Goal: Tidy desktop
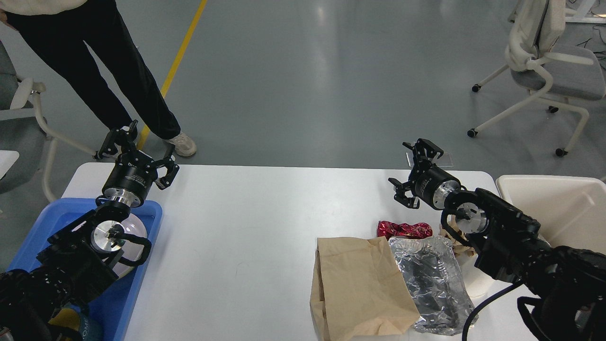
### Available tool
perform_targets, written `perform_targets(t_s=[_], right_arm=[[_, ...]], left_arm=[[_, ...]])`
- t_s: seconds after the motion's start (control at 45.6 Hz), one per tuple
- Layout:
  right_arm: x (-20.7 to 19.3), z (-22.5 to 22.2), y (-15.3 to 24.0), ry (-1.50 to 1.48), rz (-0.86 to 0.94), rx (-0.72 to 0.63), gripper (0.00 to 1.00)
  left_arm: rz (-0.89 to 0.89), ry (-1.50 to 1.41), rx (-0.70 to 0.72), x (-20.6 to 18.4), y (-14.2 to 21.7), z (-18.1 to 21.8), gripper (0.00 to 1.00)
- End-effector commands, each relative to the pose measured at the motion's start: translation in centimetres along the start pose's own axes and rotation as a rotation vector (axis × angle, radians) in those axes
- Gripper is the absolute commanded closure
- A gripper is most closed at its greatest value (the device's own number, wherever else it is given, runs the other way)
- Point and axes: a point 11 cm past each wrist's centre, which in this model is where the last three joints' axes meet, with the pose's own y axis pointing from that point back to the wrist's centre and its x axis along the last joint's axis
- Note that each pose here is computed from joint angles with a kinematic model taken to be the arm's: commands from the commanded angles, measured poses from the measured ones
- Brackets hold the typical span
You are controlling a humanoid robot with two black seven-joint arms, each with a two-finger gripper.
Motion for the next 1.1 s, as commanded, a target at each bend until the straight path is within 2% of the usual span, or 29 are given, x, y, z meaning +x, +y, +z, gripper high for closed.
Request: perform_targets(t_s=[0.0,1.074], right_arm=[[-0.06,-0.03,-0.02,0.001,-0.002,0.000,0.00],[-0.01,-0.03,-0.01,0.001,0.000,0.000,0.00]], left_arm=[[0.000,0.000,0.000,0.00,0.00,0.00,0.03],[0.000,0.000,0.000,0.00,0.00,0.00,0.03]])
